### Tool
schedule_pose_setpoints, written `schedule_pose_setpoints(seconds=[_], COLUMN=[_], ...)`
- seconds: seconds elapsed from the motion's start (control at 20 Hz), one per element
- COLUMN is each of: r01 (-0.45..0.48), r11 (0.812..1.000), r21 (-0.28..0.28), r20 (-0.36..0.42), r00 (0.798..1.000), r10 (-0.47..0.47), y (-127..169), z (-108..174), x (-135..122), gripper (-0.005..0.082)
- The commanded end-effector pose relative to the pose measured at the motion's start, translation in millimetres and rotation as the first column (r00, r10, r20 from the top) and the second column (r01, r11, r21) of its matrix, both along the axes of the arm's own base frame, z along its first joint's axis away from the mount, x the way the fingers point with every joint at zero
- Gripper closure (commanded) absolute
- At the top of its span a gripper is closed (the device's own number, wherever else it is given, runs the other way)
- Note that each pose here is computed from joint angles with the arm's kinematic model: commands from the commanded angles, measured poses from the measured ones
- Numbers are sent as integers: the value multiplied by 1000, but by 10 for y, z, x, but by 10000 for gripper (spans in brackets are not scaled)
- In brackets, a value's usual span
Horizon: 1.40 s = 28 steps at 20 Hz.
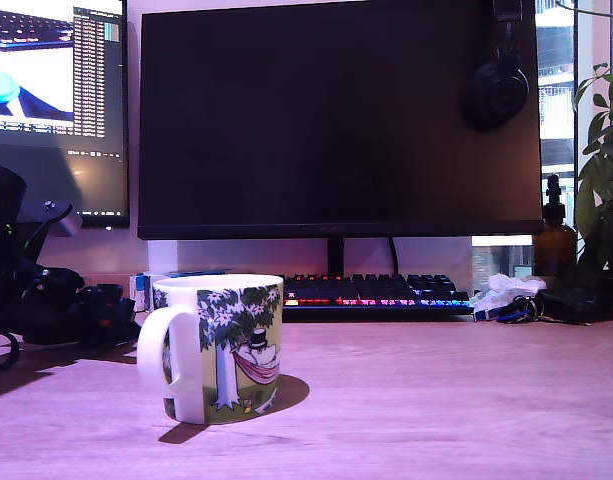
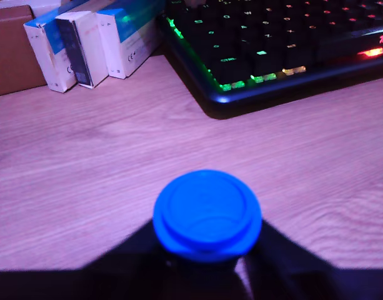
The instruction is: Pick up the coffee capsules on the table and drop them inside the coffee cup
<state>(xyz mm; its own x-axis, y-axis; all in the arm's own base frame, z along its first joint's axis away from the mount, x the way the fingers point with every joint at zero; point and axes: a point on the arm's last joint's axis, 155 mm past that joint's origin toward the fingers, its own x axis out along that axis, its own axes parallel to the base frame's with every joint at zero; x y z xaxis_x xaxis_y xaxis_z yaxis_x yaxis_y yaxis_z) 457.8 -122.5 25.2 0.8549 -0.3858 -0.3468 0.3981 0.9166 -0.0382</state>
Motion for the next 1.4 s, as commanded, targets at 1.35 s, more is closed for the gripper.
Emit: schedule_pose_setpoints(seconds=[1.35], r01=[127], r11=[992], r21=[-18], r20=[-31], r00=[991], r10=[-128], y=[-120], z=[1199], x=[-585], gripper=[646])
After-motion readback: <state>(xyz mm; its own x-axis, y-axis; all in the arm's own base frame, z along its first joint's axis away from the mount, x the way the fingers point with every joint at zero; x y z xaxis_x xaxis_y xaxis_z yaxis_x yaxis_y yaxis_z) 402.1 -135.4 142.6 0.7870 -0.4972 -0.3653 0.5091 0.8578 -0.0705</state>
